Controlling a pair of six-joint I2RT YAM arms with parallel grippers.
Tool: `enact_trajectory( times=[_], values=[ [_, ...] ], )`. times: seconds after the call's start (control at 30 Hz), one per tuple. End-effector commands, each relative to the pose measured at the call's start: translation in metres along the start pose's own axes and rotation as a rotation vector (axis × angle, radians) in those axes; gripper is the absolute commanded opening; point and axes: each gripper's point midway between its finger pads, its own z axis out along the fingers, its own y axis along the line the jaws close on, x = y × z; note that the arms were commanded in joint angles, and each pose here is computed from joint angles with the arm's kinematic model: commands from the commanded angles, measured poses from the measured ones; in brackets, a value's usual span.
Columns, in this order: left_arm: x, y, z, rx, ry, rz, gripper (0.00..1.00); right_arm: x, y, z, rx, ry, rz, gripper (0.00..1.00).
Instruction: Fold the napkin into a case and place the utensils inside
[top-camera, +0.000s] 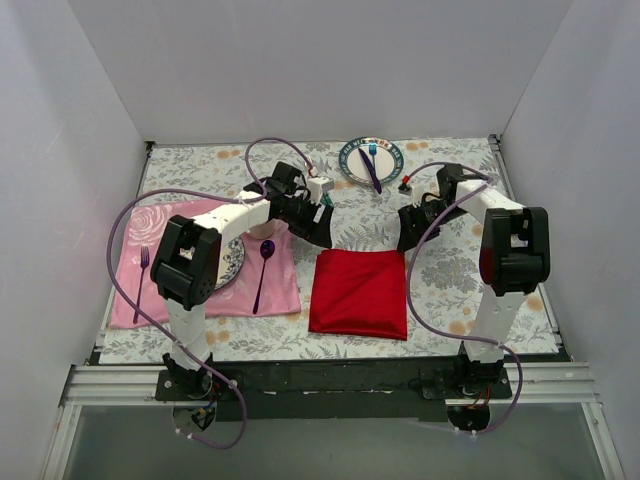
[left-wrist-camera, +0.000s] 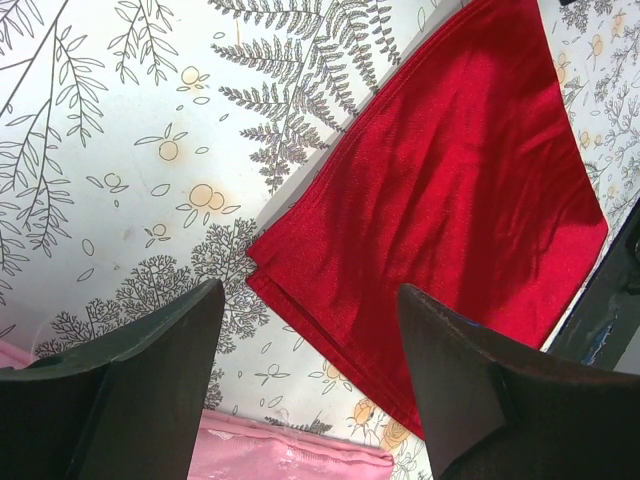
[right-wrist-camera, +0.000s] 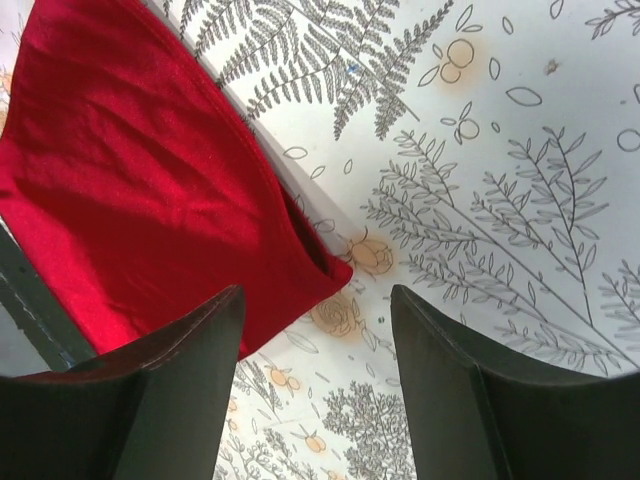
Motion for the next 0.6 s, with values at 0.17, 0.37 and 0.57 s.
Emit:
enact_trajectory(
  times=[0.17, 0.37, 0.57],
  values=[
    [-0.023, -0.003, -0.014, -0.003, -0.057, 0.031, 0.70, -0.010, 0.009, 0.009, -0.144, -0.024, 0.042, 0.57],
    [-0.022, 0.005, -0.016, -0.018, -0.058, 0.014, 0.70, -0.010, 0.018, 0.006, -0.188, -0.026, 0.033, 0.36],
    [-0.026, 0.013, -0.018, -0.033, -0.070, 0.005, 0.70, -0.012, 0.026, 0.000, -0.203, -0.035, -0.003, 0.16]
  ],
)
